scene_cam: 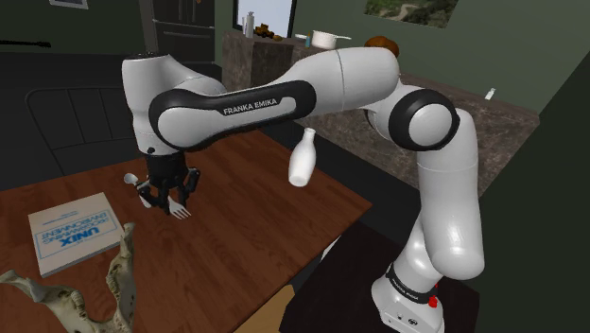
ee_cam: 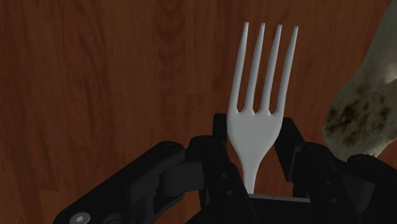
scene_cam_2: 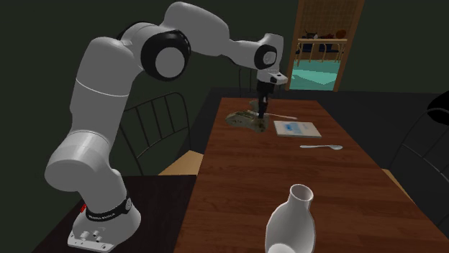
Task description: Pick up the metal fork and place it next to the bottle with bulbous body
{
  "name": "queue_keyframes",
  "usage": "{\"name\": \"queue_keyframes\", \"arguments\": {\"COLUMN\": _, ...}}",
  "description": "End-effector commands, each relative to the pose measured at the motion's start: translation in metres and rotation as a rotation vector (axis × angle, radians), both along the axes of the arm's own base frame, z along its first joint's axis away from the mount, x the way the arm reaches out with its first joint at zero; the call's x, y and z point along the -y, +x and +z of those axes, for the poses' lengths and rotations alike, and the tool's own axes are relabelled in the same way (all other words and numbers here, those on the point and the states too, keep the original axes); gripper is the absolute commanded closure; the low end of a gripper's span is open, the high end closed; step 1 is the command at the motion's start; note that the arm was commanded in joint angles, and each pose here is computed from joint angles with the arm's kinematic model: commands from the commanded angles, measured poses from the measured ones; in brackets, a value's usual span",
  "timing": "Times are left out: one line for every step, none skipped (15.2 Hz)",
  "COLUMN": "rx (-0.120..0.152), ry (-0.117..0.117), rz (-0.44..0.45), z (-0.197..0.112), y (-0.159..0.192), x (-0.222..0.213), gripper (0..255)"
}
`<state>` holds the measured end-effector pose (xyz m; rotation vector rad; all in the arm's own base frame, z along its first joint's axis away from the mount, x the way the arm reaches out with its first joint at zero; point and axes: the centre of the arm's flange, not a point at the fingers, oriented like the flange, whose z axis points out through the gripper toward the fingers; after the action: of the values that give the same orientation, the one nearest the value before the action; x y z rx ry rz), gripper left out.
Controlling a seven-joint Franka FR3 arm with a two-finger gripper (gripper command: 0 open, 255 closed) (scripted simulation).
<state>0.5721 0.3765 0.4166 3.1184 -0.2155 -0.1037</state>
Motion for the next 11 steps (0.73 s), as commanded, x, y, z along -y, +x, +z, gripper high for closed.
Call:
{"name": "queue_keyframes", "arguments": {"rx": 0.000, "ry": 0.000, "rz": 0.000, "z": 0.011, "y": -0.001, "x": 0.001, "gripper": 255}}
{"name": "queue_keyframes", "arguments": {"rx": 0.000, "ry": 0.000, "rz": 0.000, "z": 0.016, "y": -0.001, "x": 0.001, "gripper": 255}}
{"name": "queue_keyframes", "arguments": {"rx": 0.000, "ry": 0.000, "rz": 0.000, "z": 0.021, "y": -0.001, "x": 0.001, "gripper": 255}}
{"name": "queue_keyframes", "arguments": {"rx": 0.000, "ry": 0.000, "rz": 0.000, "z": 0.027, "y": -0.001, "x": 0.001, "gripper": 255}}
{"name": "queue_keyframes", "arguments": {"rx": 0.000, "ry": 0.000, "rz": 0.000, "z": 0.032, "y": -0.001, "x": 0.001, "gripper": 255}}
{"name": "queue_keyframes", "arguments": {"rx": 0.000, "ry": 0.000, "rz": 0.000, "z": 0.037, "y": -0.001, "x": 0.001, "gripper": 255}}
{"name": "queue_keyframes", "arguments": {"rx": 0.000, "ry": 0.000, "rz": 0.000, "z": 0.043, "y": -0.001, "x": 0.001, "gripper": 255}}
{"name": "queue_keyframes", "arguments": {"rx": 0.000, "ry": 0.000, "rz": 0.000, "z": 0.048, "y": -0.001, "x": 0.001, "gripper": 255}}
{"name": "queue_keyframes", "arguments": {"rx": 0.000, "ry": 0.000, "rz": 0.000, "z": 0.053, "y": -0.001, "x": 0.001, "gripper": 255}}
{"name": "queue_keyframes", "arguments": {"rx": 0.000, "ry": 0.000, "rz": 0.000, "z": 0.058, "y": -0.001, "x": 0.001, "gripper": 255}}
{"name": "queue_keyframes", "arguments": {"rx": 0.000, "ry": 0.000, "rz": 0.000, "z": 0.064, "y": -0.001, "x": 0.001, "gripper": 255}}
